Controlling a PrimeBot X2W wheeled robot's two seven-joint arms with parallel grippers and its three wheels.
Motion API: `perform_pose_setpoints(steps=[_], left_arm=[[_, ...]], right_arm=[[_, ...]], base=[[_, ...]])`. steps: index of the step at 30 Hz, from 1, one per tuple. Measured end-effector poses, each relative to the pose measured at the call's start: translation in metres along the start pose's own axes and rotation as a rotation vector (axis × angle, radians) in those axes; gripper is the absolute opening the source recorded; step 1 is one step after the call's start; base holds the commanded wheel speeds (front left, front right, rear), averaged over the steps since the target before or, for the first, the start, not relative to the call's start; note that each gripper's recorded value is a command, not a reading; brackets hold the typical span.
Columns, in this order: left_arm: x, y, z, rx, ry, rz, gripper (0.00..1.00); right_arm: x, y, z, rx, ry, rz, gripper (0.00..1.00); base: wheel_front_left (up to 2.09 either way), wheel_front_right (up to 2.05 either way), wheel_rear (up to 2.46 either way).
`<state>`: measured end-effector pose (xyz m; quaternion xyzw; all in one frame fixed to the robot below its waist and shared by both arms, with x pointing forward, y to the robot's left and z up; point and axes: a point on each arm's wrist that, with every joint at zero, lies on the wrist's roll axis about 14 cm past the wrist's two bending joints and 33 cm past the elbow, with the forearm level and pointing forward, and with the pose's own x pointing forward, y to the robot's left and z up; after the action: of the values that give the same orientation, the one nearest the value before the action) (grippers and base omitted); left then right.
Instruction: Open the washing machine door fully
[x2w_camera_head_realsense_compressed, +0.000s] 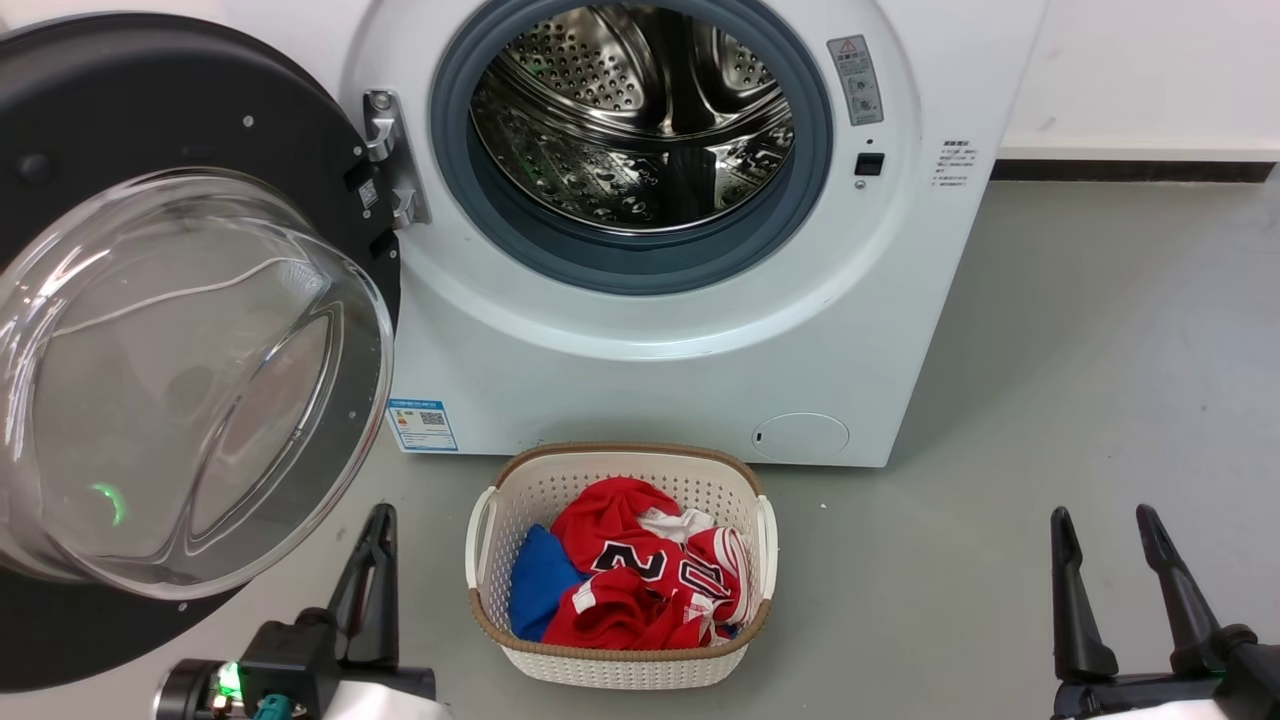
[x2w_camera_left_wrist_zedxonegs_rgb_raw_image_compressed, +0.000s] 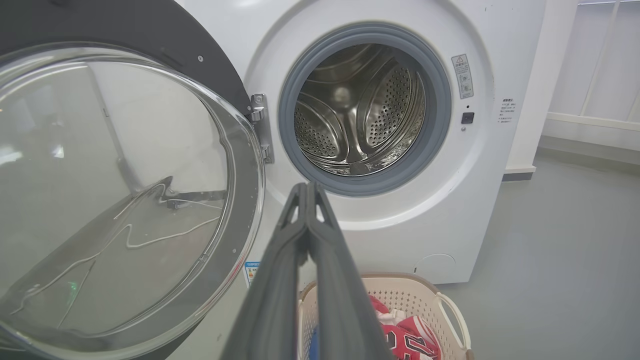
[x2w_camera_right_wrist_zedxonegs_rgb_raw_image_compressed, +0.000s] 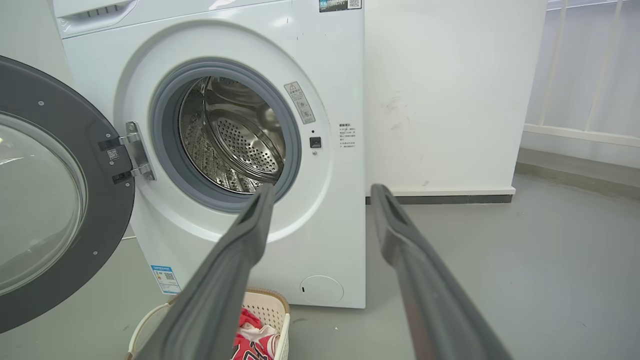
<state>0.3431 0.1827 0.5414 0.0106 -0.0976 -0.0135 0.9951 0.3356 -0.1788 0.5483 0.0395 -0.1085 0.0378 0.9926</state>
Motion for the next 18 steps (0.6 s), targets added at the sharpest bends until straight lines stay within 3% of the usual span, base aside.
perform_pose_setpoints(steps=[4,5,6,7,18], left_arm=[[-0.001,-0.008,-0.008,-0.019,0.026,-0.005,0.00],[-0.002,-0.010,-0.011,-0.019,0.035,-0.006,0.15],[-0.004,-0.011,-0.014,-0.020,0.044,-0.005,0.45],[-0.004,-0.010,-0.016,-0.020,0.052,0.000,1.00],[-0.008,-0.003,-0.025,-0.015,0.082,0.047,1.00]], right_arm=[[-0.005,-0.003,-0.006,0.009,0.022,-0.012,1.00],[-0.005,-0.004,-0.007,0.010,0.025,-0.015,1.00],[-0.006,-0.004,-0.008,0.010,0.028,-0.017,1.00],[-0.007,-0.005,-0.009,0.010,0.031,-0.018,1.00],[-0.008,-0.005,-0.012,0.017,0.041,-0.020,1.00]], base=[[0.00,0.00,0.00],[0.00,0.00,0.00],[0.00,0.00,0.00],[0.00,0.00,0.00],[0.00,0.00,0.00]])
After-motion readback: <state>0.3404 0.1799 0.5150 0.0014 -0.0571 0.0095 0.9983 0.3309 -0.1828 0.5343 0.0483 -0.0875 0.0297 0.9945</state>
